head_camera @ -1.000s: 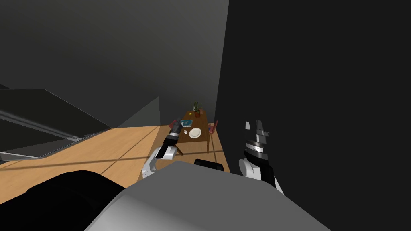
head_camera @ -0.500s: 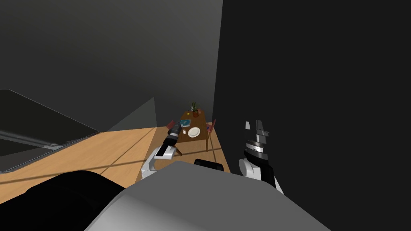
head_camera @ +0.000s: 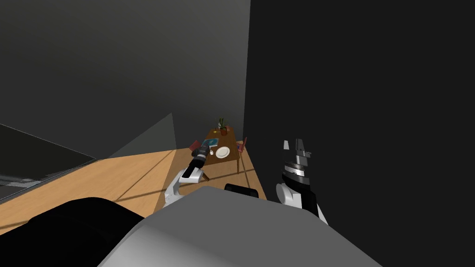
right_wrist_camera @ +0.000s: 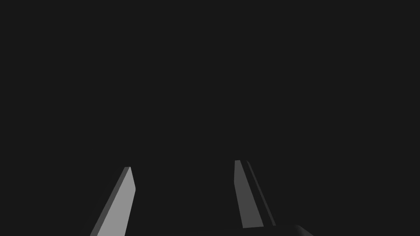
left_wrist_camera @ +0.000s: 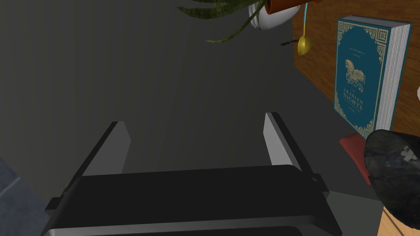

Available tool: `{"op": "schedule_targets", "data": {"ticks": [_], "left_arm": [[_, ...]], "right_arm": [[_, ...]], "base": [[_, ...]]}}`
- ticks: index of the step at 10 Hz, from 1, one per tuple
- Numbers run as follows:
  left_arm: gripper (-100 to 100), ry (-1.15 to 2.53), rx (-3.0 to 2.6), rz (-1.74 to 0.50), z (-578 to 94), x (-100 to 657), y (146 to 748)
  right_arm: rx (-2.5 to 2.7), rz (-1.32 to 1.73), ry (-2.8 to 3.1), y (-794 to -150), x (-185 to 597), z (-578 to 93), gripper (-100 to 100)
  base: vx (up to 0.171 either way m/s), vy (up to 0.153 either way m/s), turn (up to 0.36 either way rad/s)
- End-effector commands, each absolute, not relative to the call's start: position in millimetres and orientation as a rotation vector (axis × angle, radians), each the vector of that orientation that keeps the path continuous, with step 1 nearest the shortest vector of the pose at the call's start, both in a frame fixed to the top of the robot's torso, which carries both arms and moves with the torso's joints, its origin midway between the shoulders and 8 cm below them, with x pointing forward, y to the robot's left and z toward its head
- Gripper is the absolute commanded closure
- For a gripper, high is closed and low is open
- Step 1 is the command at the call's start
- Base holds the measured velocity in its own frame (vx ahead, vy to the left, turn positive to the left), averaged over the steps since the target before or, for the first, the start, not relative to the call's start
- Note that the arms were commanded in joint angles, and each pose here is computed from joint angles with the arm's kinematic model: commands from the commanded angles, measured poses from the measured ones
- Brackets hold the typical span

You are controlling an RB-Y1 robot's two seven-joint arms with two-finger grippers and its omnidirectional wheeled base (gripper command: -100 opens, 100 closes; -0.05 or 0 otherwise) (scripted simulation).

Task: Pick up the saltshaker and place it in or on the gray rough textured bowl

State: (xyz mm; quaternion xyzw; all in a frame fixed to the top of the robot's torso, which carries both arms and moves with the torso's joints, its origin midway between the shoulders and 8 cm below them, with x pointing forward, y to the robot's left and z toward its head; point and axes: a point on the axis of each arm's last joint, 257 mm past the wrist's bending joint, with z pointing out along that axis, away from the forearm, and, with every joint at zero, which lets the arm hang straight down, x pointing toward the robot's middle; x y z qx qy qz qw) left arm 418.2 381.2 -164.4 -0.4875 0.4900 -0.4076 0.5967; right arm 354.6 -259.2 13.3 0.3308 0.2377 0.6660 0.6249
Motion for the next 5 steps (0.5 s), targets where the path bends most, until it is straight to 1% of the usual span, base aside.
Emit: {"op": "schedule_targets", "data": {"ticks": [1, 4, 5], "left_arm": [[-100, 1.167, -1.185, -0.905, -183.0, 417.5, 391.4], [-100, 1.214, -1.268, -0.842, -211.0, 415.4, 403.4], [-100, 1.233, -1.301, -0.811, -225.0, 414.5, 411.1]], "right_arm": [[0.759, 1.528, 0.546, -259.2, 354.6, 13.3, 0], [0.759, 1.528, 0.546, -259.2, 354.6, 13.3, 0], [0.759, 1.528, 0.546, -259.2, 354.6, 13.3, 0]], "base": [[-0.067, 0.017, -0.179], [-0.043, 0.029, -0.119], [-0.053, 0.021, -0.18]]}}
